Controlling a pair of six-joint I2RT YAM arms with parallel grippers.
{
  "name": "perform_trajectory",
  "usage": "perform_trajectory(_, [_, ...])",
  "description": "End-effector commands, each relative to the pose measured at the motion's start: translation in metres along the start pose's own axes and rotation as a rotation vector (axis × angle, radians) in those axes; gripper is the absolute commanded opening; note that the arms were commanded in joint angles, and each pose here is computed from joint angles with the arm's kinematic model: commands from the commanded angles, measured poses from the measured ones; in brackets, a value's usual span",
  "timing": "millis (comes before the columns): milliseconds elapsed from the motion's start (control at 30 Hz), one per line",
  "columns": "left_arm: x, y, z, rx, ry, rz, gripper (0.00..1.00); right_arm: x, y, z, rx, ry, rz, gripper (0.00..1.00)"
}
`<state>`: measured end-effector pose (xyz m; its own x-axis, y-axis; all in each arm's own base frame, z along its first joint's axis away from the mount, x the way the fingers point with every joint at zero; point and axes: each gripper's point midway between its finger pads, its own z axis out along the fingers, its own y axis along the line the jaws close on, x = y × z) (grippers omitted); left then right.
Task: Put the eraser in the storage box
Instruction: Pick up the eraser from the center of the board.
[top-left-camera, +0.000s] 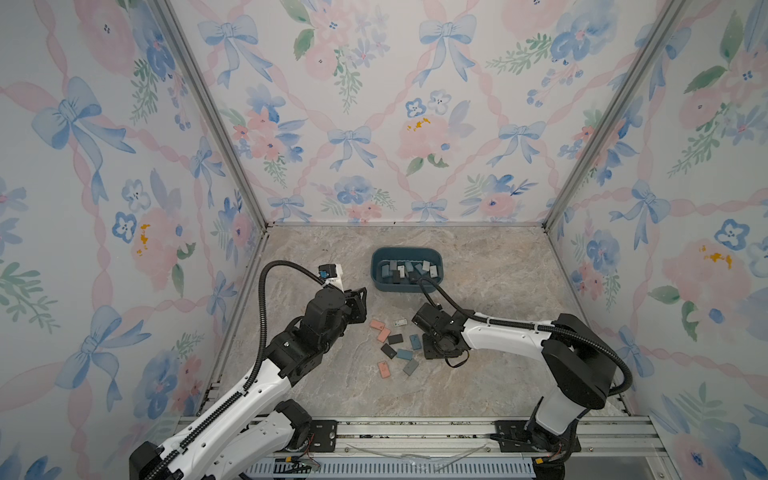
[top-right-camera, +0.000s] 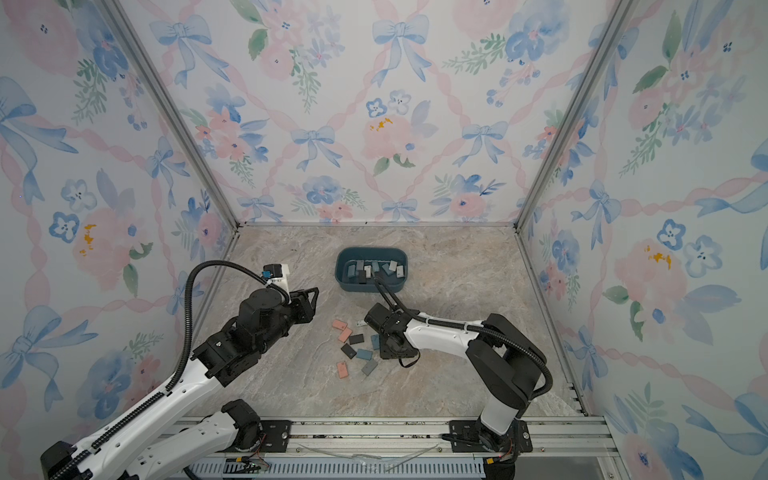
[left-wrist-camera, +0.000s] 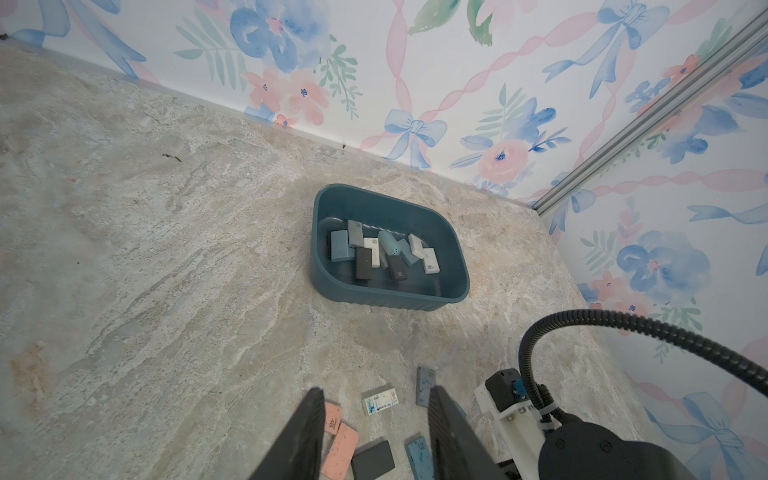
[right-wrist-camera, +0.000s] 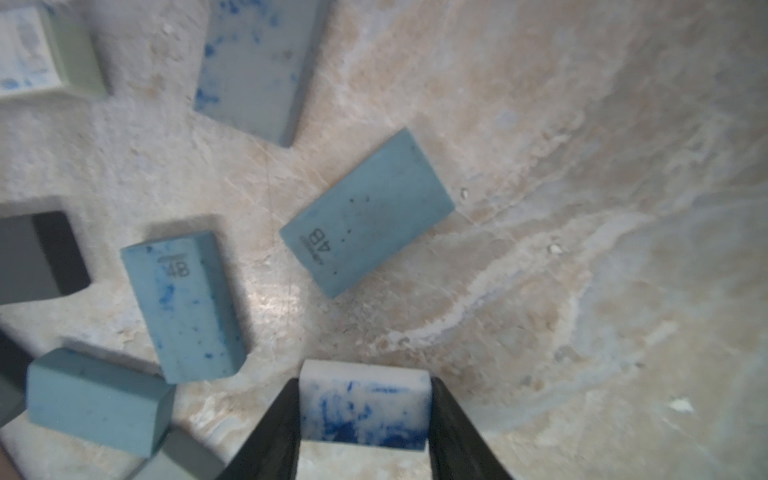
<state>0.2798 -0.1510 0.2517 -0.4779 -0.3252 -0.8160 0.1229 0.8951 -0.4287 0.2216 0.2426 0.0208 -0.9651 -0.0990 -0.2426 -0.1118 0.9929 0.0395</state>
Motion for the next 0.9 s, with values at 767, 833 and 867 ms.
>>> perform_trajectory(767, [0.006,0.007,0.009,-0.039,0.007,-0.008,0.44,-0.05,0.001,-0.057,-0.046,-0.114,-0.029,0.49])
perform_trajectory(833, [0.007,0.008,0.009,-0.043,0.009,-0.007,0.44,-0.062,0.003,-0.063,-0.062,-0.133,-0.031,0.49])
perform_trajectory(867, [0.006,0.008,0.01,-0.043,0.009,-0.007,0.44,-0.069,0.004,-0.066,-0.067,-0.144,-0.032,0.49])
